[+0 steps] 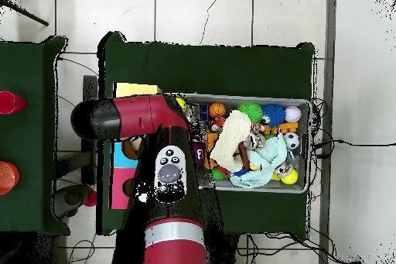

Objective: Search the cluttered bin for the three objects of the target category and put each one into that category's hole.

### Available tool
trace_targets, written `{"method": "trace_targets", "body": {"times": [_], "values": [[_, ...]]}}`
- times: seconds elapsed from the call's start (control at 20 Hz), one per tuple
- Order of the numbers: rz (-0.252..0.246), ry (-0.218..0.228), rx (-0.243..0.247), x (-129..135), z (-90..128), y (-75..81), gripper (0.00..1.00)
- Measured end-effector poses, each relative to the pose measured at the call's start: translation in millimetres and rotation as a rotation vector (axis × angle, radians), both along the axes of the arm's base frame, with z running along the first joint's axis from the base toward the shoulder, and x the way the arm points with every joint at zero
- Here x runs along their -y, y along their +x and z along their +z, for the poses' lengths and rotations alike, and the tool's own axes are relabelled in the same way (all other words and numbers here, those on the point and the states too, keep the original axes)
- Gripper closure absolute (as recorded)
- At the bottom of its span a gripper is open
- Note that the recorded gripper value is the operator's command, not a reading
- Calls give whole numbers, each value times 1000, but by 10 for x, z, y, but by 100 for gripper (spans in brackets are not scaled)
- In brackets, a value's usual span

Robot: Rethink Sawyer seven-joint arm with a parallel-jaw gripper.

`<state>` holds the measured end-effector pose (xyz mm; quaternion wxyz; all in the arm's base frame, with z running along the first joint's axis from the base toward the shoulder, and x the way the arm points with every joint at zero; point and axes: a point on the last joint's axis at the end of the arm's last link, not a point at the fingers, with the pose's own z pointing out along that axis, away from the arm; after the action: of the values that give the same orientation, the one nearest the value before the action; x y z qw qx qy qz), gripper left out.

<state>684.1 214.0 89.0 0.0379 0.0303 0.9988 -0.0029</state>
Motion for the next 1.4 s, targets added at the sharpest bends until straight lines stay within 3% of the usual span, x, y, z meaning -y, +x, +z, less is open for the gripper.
{"method": "trace_targets", "body": {"times": [0.3,0.9,0.95,1.4], "values": [[-27,28,1,-91,-16,21,100],[-52,31,6,-50,-14,58,100],[-50,29,15,-54,-9,78,0],[-41,27,74,-104,43,195,0]]}}
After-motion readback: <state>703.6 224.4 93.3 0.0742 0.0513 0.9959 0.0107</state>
